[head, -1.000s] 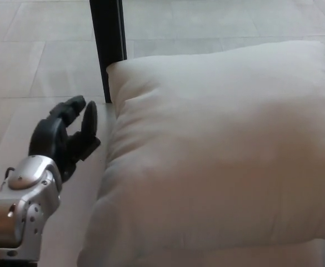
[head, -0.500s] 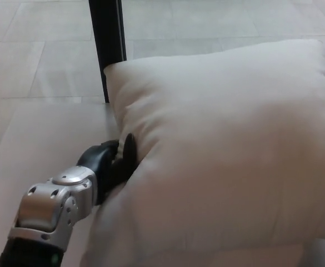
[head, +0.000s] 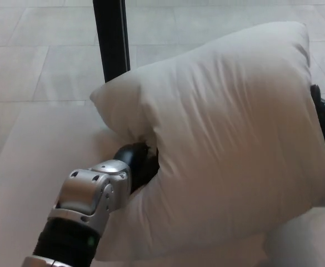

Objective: The robot uses its left hand to press on the left side of the pillow kept in the middle of the desk and uses its right hand to lift up and the right side of the pillow and turn it over

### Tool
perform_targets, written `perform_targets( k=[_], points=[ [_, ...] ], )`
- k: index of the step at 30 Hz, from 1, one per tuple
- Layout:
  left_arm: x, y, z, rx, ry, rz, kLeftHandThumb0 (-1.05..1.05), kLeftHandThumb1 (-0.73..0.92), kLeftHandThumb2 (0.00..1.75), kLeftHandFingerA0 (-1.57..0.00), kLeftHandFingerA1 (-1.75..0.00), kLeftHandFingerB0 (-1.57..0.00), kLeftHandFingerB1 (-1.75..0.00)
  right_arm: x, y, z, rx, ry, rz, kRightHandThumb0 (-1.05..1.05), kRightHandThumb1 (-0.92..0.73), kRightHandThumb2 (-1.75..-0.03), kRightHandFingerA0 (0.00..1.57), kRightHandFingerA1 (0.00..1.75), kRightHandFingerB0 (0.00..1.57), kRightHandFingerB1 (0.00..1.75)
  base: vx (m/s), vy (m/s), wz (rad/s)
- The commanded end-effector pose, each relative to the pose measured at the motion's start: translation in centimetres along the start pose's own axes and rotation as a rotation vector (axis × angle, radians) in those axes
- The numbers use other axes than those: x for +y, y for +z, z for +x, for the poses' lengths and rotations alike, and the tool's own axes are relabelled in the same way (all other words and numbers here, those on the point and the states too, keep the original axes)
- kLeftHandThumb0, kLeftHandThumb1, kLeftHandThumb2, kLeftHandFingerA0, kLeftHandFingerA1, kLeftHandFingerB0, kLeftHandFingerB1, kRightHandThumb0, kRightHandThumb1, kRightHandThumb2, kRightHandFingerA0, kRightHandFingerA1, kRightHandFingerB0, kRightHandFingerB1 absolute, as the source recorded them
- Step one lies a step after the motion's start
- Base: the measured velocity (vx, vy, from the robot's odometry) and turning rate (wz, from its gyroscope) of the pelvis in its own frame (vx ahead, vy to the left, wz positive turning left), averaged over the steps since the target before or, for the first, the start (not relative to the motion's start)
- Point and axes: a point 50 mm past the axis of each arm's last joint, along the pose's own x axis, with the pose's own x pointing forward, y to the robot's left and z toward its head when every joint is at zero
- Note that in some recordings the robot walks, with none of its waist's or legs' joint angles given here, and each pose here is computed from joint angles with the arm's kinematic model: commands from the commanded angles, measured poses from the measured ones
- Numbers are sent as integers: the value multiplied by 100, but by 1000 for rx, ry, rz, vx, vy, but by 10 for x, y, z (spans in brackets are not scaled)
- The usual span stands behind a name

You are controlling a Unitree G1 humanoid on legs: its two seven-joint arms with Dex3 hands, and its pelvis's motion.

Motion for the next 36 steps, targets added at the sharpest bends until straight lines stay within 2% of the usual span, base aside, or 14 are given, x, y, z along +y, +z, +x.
perform_targets(
  k=[1,2,4,7,11,14,23,24,26,27,28,30,33,36],
  points=[
    [-60,-36,13,195,-161,47,-78,85,65,-18,-65,0,0,66,-32,19,201,223,-83,-102,-61,-111,2,28,1,8,0,0,0],
    [-62,-37,14,194,-146,69,-79,70,102,-13,-59,0,-11,70,-34,20,217,224,-122,-105,-63,-112,1,24,0,4,0,0,0],
    [-64,-38,16,200,-128,77,-70,86,66,-20,-57,0,-10,74,-37,22,239,219,-177,-105,-63,-111,5,24,4,3,0,0,0],
    [-67,-38,16,235,-186,54,-61,76,108,-33,-69,-1,-42,88,-39,26,325,271,-274,-105,-63,-112,0,21,0,0,0,0,0],
    [-72,-42,16,214,-186,63,-48,88,66,-60,-79,-28,-50,104,-39,27,362,325,-400,-103,-59,-104,1,29,2,3,0,0,0],
    [-80,-49,20,186,-212,146,-68,91,67,-56,-75,-29,-42,111,-55,30,392,350,-462,-101,-66,-61,0,86,0,29,0,0,0],
    [-82,-46,20,182,-207,168,-68,91,67,-56,-75,-29,-42,111,-54,29,379,346,-472,-101,-66,-61,0,86,0,29,0,0,0],
    [-101,-57,18,102,-196,279,-89,66,107,-3,-24,-9,-29,135,-71,31,401,417,-528,-95,-52,-95,11,71,7,19,0,0,0],
    [-134,-72,9,-42,-217,424,-89,66,107,-3,-24,-9,-29,172,-96,29,422,529,-618,-95,-52,-95,11,71,7,19,0,0,0],
    [-139,-85,13,-41,-242,213,-88,76,63,-13,-44,0,-19,180,-102,28,424,539,-633,-95,-50,-94,0,61,3,25,0,0,0],
    [-143,-86,13,-2,-260,127,-85,58,99,-10,-52,0,-14,186,-106,27,423,551,-649,-100,-65,-59,0,69,0,38,0,0,0],
    [-154,-82,5,60,-310,40,-89,61,100,-1,-47,0,-7,201,-117,23,428,607,-642,-100,-53,-75,0,64,5,30,0,0,0],
    [-158,-87,8,130,-336,-91,-80,68,61,-33,-53,0,-8,218,-129,20,428,633,-665,-95,-65,-59,7,80,0,41,0,0,0],
    [-165,-94,10,153,-330,-161,-80,51,92,-13,-57,0,-15,230,-142,16,454,651,-671,-97,-54,-97,21,73,2,23,0,0,0]
  ],
)
